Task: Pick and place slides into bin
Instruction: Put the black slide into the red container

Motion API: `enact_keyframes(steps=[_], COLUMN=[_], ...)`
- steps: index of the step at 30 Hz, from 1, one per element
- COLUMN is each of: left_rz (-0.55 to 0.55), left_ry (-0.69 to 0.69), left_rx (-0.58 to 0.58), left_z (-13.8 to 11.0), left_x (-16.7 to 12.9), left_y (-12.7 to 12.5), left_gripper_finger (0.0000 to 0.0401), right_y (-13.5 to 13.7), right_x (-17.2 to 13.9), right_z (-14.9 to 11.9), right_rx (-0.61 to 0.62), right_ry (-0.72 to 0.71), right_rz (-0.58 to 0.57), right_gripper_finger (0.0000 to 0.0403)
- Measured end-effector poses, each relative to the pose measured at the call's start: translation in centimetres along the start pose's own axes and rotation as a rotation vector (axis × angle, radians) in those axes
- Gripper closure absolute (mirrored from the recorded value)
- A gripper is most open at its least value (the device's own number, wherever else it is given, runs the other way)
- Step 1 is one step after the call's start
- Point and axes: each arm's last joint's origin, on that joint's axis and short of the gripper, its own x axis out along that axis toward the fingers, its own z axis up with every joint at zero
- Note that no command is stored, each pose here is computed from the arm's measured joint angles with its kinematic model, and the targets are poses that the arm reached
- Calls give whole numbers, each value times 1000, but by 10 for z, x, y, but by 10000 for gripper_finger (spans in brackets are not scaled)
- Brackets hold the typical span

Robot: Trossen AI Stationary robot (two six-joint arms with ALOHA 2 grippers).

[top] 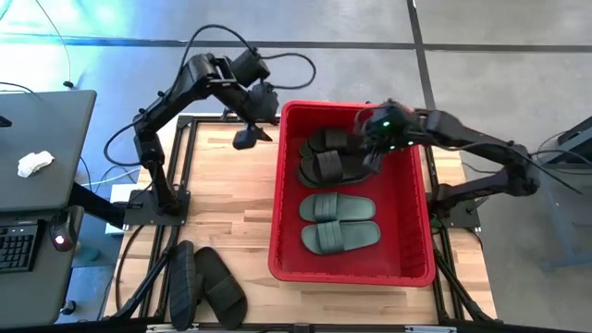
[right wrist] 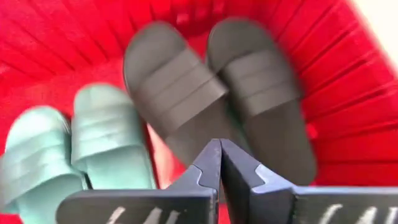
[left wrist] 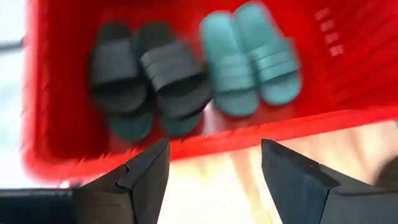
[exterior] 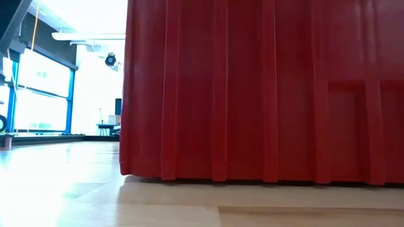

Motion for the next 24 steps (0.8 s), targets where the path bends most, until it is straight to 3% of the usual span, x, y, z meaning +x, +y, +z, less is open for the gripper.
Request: enact_keyframes(steps=[6, 13, 18, 24], left_rz=[211, 191, 260, 226], left_ry=[171, 256, 273, 313], left_rx=[-104, -109, -192, -355], left_z=[13, 12, -10, -62], left_x=[21, 41, 25, 13], left_y=[-30, -84, -105, -130], left_gripper_finger=[167, 167, 167, 167], right_y=[-7, -7, -6, -6], right_x=[-43, -72, -86, -92], right_z=[-10, -39, -50, -54], right_rx=[-36, -16, 76, 107], right_ry=[-196, -411, -452, -472], right_rz=[31, 276, 316, 283], right_gripper_finger=[403, 403, 403, 403])
